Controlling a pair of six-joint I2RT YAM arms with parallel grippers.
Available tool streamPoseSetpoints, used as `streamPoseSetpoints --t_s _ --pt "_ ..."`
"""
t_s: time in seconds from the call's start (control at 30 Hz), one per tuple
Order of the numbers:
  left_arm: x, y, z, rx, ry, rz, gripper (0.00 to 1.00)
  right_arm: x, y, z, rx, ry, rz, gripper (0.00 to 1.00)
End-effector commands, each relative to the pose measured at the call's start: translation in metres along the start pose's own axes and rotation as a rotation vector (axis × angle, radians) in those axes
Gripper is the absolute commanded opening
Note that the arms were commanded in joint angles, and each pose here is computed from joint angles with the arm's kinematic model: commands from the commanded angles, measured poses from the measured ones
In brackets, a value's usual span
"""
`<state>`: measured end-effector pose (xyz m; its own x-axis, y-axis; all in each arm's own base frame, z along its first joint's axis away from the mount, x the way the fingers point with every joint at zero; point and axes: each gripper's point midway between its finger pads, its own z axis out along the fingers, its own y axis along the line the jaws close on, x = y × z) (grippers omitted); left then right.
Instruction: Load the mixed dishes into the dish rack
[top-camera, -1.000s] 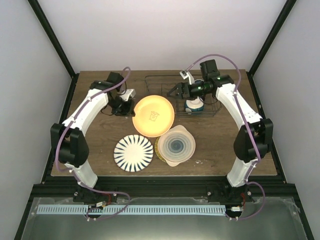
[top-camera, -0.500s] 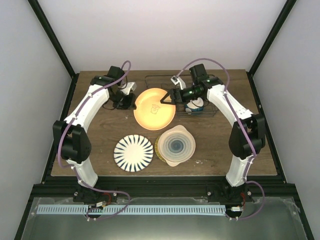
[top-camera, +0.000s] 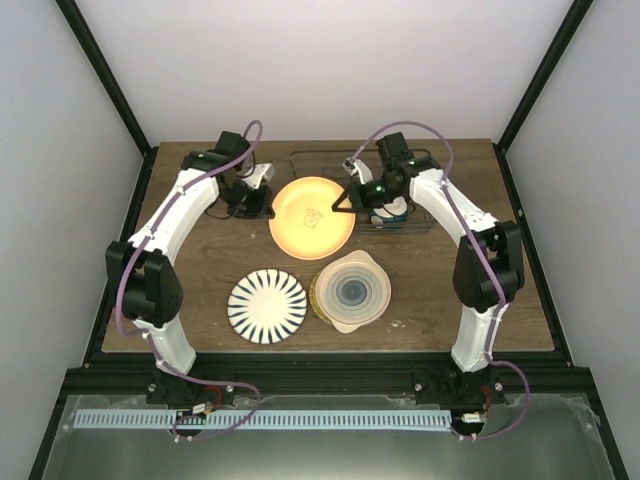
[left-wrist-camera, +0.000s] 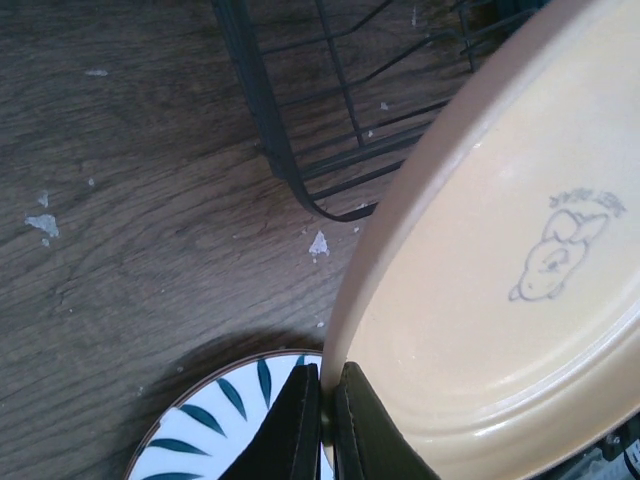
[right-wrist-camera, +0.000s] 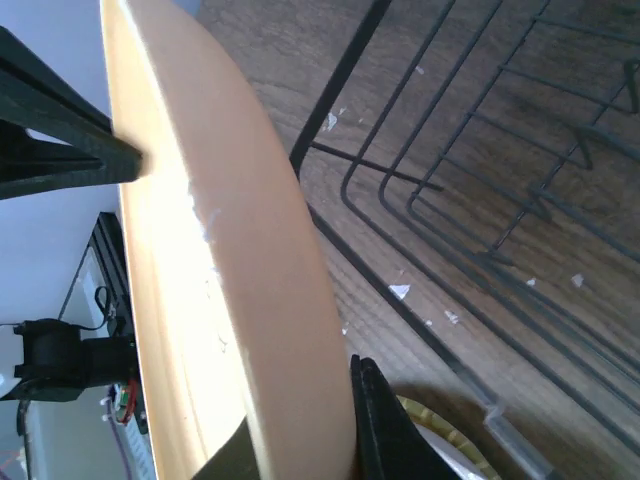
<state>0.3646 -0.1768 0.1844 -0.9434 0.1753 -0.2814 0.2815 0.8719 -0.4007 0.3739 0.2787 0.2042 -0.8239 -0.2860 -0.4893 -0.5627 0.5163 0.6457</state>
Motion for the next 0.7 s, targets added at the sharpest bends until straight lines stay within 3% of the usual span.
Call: streamPoseSetpoints --t_s 0.0,0.17,0.37,0.5,0.6,0.67 --pt "-0.017 -0.008 -0.002 0.027 -0.051 0.013 0.0 -0.011 0.023 -0.004 -0.076 -0.02 -0.059 0.01" --pt "-0.021 -0.006 -0.002 0.012 -0.061 0.013 0.0 -0.025 0.019 -0.008 -0.016 -0.044 -0.105 0.01" --pt "-0.03 -0.006 -0.01 -0.007 -0.088 0.018 0.42 -0.076 0.025 -0.032 0.062 -0.148 -0.258 0.01" --pt "-0.036 -0.004 -0.019 -0.028 -0.113 0.016 0.82 -0.11 0.021 -0.049 0.184 -0.244 -0.39 0.01" --pt "-0.04 0.001 -0.025 -0.051 -0.128 0.001 0.97 -0.13 0.01 -0.063 0.326 -0.295 -0.51 0.01" --pt "-0.043 0.006 -0.029 -0.061 -0.141 -0.014 1.0 -0.138 0.0 -0.072 0.429 -0.316 -0.6 0.01"
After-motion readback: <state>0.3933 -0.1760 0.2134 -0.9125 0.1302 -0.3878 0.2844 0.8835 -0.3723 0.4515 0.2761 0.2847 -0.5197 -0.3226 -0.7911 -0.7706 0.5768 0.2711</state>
